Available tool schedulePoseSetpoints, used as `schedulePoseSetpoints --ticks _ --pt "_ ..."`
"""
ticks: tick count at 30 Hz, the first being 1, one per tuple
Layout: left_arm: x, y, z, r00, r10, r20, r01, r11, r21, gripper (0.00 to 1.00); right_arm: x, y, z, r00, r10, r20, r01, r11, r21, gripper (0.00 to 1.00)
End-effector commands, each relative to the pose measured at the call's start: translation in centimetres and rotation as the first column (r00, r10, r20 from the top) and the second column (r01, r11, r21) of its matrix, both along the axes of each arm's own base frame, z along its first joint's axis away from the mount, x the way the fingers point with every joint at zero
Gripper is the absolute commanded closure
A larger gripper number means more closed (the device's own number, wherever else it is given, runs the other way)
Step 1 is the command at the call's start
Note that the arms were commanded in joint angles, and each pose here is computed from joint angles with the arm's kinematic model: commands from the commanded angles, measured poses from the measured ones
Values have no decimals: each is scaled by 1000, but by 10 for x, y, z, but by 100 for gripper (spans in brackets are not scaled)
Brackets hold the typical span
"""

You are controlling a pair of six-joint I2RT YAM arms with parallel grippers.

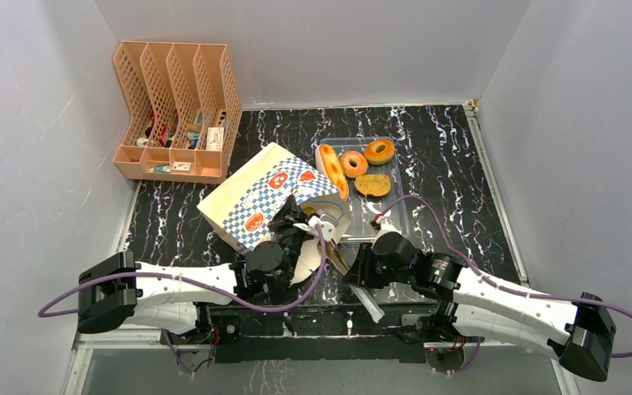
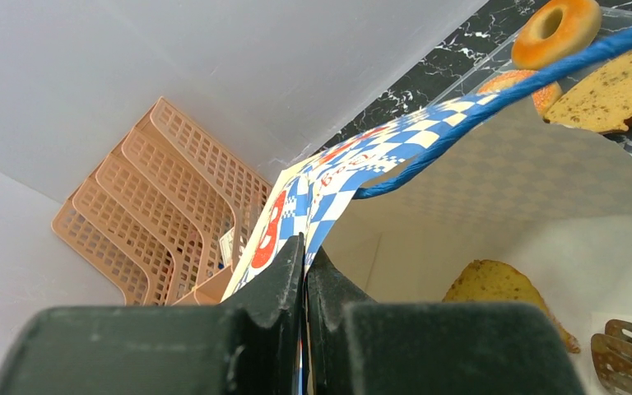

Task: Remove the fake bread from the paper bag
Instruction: Pick up the fake bread from the paper bag.

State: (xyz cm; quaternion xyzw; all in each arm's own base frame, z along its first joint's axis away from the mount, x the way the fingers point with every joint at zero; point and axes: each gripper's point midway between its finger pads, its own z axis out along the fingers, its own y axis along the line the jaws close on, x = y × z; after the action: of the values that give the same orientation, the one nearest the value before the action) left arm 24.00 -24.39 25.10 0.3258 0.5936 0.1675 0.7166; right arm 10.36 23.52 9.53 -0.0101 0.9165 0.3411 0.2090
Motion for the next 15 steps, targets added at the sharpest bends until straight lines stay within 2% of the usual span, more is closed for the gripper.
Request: schedulePoseSetpoints --ticks 1,10,15 --pt "2 3 14 1000 -13 5 13 995 -103 100 6 7 21 999 -43 10 42 996 83 73" --pt "0 0 17 999 -46 -14 44 991 -124 100 10 27 24 998 -53 -44 61 976 207 70" --pt "-1 -3 18 998 -62 -29 58 989 -133 100 18 32 31 996 -72 -49 82 962 261 64"
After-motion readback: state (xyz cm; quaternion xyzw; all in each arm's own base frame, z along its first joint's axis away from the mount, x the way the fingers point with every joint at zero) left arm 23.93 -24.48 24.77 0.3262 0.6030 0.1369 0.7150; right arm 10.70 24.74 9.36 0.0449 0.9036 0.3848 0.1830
